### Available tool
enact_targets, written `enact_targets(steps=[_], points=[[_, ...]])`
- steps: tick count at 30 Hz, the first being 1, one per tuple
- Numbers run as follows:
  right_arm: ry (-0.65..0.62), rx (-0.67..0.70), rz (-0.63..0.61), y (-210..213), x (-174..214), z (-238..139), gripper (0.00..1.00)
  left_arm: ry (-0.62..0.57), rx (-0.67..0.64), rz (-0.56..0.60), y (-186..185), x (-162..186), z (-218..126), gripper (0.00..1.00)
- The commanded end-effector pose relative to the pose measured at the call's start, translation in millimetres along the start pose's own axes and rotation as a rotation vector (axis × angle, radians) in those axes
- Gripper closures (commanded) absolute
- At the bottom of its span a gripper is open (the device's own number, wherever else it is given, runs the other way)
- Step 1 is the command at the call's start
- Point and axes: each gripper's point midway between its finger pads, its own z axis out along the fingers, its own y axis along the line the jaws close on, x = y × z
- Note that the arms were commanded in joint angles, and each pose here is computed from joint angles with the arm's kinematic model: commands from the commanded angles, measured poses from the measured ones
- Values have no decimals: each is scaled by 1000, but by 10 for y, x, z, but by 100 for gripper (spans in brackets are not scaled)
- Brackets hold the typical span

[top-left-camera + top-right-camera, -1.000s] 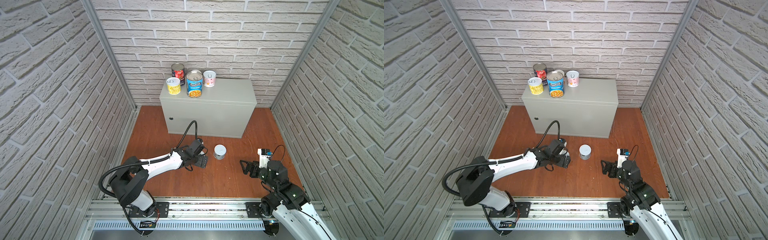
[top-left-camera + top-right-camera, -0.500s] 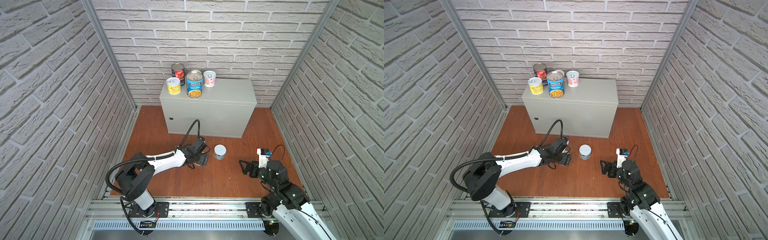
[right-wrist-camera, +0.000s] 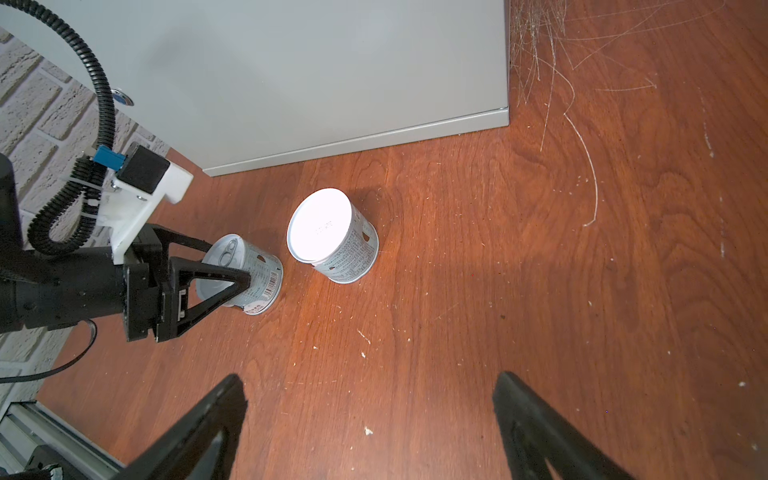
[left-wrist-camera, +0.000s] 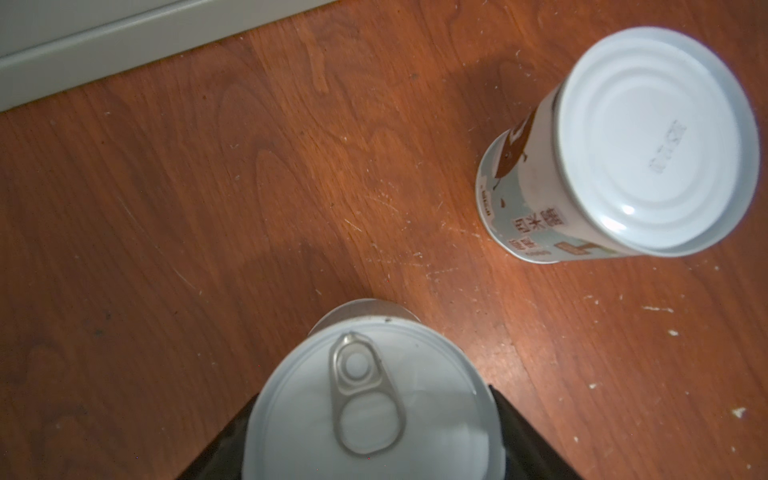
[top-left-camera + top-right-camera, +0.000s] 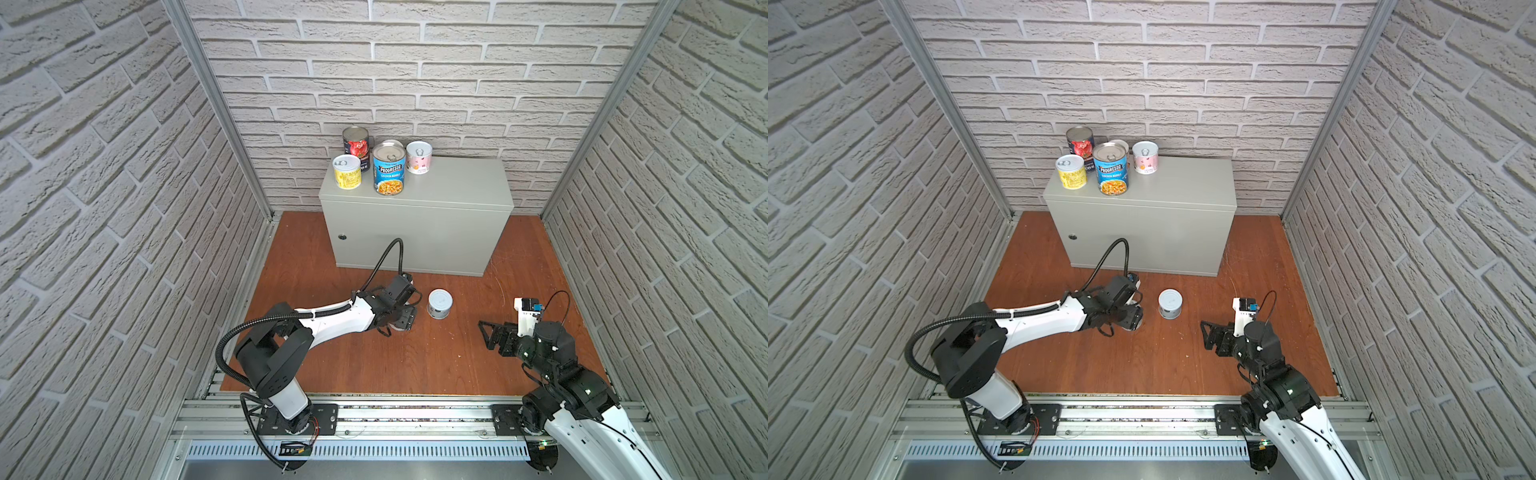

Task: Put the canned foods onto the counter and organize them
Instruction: 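Close the left gripper on the white can and lift it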

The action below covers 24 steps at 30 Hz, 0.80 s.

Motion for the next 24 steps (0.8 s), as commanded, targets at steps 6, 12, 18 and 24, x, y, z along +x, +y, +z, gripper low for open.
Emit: enact_targets(steps=[6,12,18,24], points=[[-10,-15,5,30,-29,22,6,28,-51,38,51,19,91,42],[2,-75,-29,135,-11,31,6,19,-24,21,-37,-162,-68,50],[22,-192,-57,349,3,43,6,-37,57,6,-179,-425,-476,52],[7,-311,-88,587,-74,62,6,-87,61,-3,-119,-489,-772,52]])
